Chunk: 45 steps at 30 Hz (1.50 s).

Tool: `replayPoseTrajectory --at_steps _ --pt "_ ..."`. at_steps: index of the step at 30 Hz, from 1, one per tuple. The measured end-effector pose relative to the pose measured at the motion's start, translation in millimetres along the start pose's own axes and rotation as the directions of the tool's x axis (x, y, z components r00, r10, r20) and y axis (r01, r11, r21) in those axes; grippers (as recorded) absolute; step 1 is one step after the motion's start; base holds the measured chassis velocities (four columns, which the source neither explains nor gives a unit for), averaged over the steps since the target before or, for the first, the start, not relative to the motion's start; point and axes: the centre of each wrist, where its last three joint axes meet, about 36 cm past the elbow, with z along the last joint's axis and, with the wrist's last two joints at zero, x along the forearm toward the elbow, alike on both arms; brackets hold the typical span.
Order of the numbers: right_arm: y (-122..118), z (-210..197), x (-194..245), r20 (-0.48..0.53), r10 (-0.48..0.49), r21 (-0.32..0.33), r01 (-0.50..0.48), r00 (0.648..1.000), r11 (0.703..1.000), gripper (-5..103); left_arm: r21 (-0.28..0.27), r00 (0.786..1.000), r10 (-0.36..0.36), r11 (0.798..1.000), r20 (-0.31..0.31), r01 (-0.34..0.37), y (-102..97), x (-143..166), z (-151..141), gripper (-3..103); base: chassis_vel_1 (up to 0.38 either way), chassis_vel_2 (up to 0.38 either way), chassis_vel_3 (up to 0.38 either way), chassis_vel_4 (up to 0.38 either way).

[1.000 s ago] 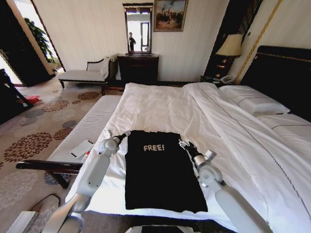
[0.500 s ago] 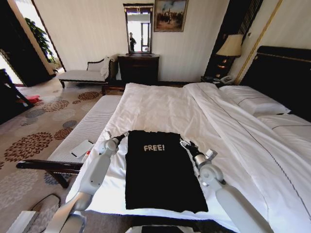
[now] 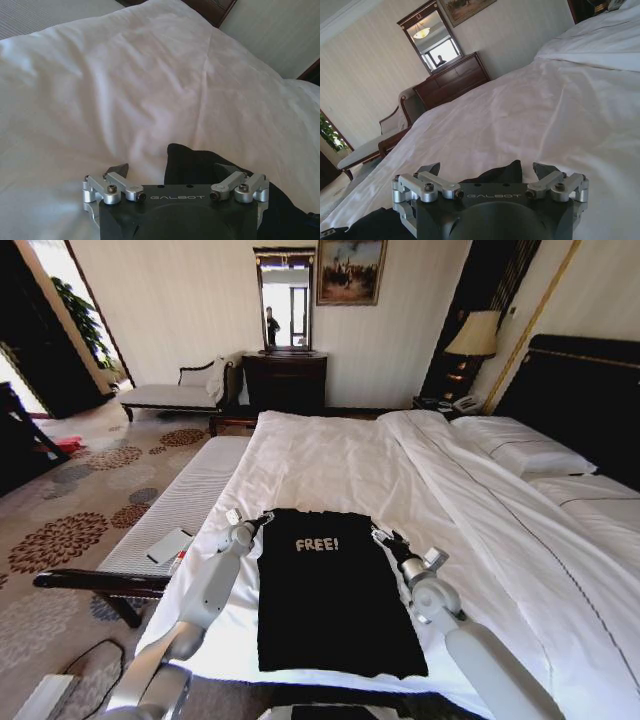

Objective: Fold the clothes on the bed.

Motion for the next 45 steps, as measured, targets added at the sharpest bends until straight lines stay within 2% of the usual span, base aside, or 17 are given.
replayPoseTrajectory --at_steps 3,5,6,7,11,12,13,15,16,18,19,23,24,27,36,41,45 --pt "-0.8 -0.8 -1.6 0.001 0.002 0.000 -0.002 1.000 1.000 100 -0.001 1.000 0.011 1.000 0.007 -0.011 -6.0 -5.4 -2.7 92 0.000 0.000 0.000 0.000" --pt "-1.0 -1.0 -2.4 0.001 0.003 0.001 -0.003 1.000 1.000 100 -0.003 1.000 0.013 1.000 0.009 -0.013 -7.9 -7.5 -3.5 92 0.000 0.000 0.000 0.000" --pt "-1.4 -1.4 -3.4 0.001 0.003 0.001 -0.003 1.000 1.000 100 -0.007 1.000 0.014 1.000 0.011 -0.013 -11.1 -10.6 -3.7 81 0.000 0.000 0.000 0.000" --pt "-1.7 -1.7 -4.1 0.002 0.004 0.001 -0.004 1.000 1.000 100 -0.008 1.000 0.014 1.000 0.014 -0.014 -13.2 -12.5 -3.7 81 0.000 0.000 0.000 0.000" --pt "-2.8 -2.6 -5.6 0.002 0.006 0.001 -0.006 1.000 1.000 100 -0.010 1.000 0.020 1.000 0.013 -0.020 -20.0 -16.1 -2.6 66 0.000 0.000 0.000 0.000" --pt "-3.1 -2.7 -5.7 0.002 0.007 0.001 -0.007 1.000 1.000 100 -0.011 1.000 0.020 1.000 0.012 -0.020 -21.3 -16.6 -1.7 66 0.000 0.000 0.000 0.000" --pt "-3.9 -2.9 -5.8 0.001 0.008 0.002 -0.008 1.000 1.000 100 -0.016 1.000 0.020 1.000 0.012 -0.020 -23.5 -17.3 0.0 55 0.000 0.000 0.000 0.000" --pt "-4.3 -3.0 -5.9 0.001 0.009 0.002 -0.009 1.000 1.000 100 -0.018 1.000 0.020 1.000 0.012 -0.020 -23.9 -17.5 0.4 55 0.000 0.000 0.000 0.000" --pt "-4.8 -3.1 -6.0 0.002 0.010 0.002 -0.010 1.000 1.000 100 -0.020 1.000 0.019 1.000 0.012 -0.019 -24.2 -17.6 1.2 49 0.000 0.000 0.000 0.000" --pt "-5.8 -3.1 -5.9 0.003 0.012 0.002 -0.012 1.000 1.000 100 -0.024 1.000 0.014 1.000 0.010 -0.014 -22.0 -17.4 2.9 39 0.000 0.000 0.000 0.000" --pt "-5.8 -3.1 -5.9 0.003 0.012 0.002 -0.012 1.000 1.000 100 -0.024 1.000 0.014 1.000 0.010 -0.014 -22.0 -17.4 2.9 39 0.000 0.000 0.000 0.000" --pt "-5.7 -3.1 -6.7 0.005 0.013 0.001 -0.013 1.000 1.000 100 -0.027 1.000 0.007 1.000 0.025 -0.007 -14.8 -14.4 -0.4 23 0.000 0.000 0.000 0.000" --pt "-5.7 -3.1 -6.7 0.005 0.013 0.001 -0.013 1.000 1.000 100 -0.027 1.000 0.007 1.000 0.025 -0.007 -14.8 -14.4 -0.4 23 0.000 0.000 0.000 0.000" --pt "-4.2 -3.1 -9.9 0.006 0.010 0.002 -0.010 1.000 1.000 100 -0.036 0.999 -0.003 0.999 0.041 0.005 -4.4 -10.1 -5.3 6 0.000 0.000 0.000 0.000" --pt "1.8 0.9 -33.7 -0.024 -0.002 0.004 0.002 1.000 1.000 100 -0.051 0.996 -0.030 0.998 0.081 0.034 21.3 0.1 -25.6 2 0.000 0.000 0.000 0.000" --pt "12.1 2.3 -63.6 -0.088 -0.011 -0.045 0.007 0.996 0.999 100 -0.048 0.993 -0.039 0.998 0.108 0.045 29.8 5.8 -44.7 2 0.000 0.000 0.000 0.000" --pt "21.1 -0.7 -89.6 -0.105 -0.026 -0.052 0.021 0.994 0.998 100 -0.049 0.992 -0.047 0.997 0.118 0.053 34.3 8.5 -51.2 2 0.000 0.000 0.000 0.000"
